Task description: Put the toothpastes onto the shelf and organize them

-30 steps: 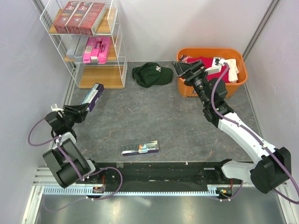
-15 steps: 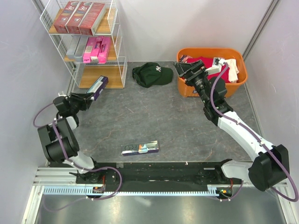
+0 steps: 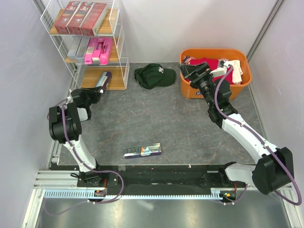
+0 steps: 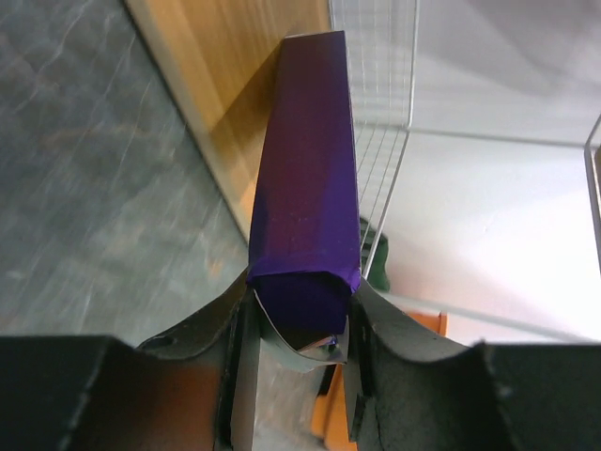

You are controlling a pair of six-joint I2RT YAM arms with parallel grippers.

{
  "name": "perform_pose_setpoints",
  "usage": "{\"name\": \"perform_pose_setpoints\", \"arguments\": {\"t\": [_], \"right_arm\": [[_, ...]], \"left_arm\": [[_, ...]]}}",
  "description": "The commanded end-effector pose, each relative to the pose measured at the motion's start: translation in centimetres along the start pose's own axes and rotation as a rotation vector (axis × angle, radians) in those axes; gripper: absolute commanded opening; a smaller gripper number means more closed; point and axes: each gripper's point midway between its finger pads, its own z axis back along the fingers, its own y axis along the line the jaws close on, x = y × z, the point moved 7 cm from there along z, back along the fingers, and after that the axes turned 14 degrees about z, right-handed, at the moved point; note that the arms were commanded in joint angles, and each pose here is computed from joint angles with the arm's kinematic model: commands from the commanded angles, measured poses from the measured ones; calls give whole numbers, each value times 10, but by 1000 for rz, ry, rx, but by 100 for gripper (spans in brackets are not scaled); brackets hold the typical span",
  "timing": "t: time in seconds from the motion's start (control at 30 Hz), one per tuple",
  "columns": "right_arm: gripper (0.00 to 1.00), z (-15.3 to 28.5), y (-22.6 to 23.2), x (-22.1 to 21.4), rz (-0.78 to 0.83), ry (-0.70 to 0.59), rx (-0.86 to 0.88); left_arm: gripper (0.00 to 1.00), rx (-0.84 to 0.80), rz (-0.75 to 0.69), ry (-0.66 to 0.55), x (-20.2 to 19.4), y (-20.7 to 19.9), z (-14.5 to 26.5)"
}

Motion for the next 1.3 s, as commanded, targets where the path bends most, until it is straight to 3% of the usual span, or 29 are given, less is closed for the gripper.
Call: {"name": "perform_pose_setpoints", "arguments": {"t": [0.0, 0.1, 0.27, 0.4, 0.43, 0.5, 0.9, 1.27], "right_arm": [[98, 1, -1, -6, -5, 21, 26], [98, 1, -1, -6, -6, 24, 27], [98, -1, -1, -8, -9, 44, 35], [98, -2, 1, -12, -11, 74, 50], [98, -3, -1, -13, -13, 80, 44], [98, -2, 0, -15, -18, 93, 51], [98, 3, -5, -37, -35, 227, 72], [98, 24, -22, -70, -13, 456, 32]], "left_arm": [[15, -46, 87, -88, 12, -6, -33], [18, -7, 54, -82, 6, -2, -46], [37, 13, 63, -36, -1, 15, -62], [76, -2, 26, 39, -7, 15, -66], [90, 1, 19, 45, -8, 15, -64], [100, -1, -6, 40, -10, 14, -55], [100, -81, -106, 41, -30, 5, 31], [100, -27, -284, 201, -62, 21, 103]]}}
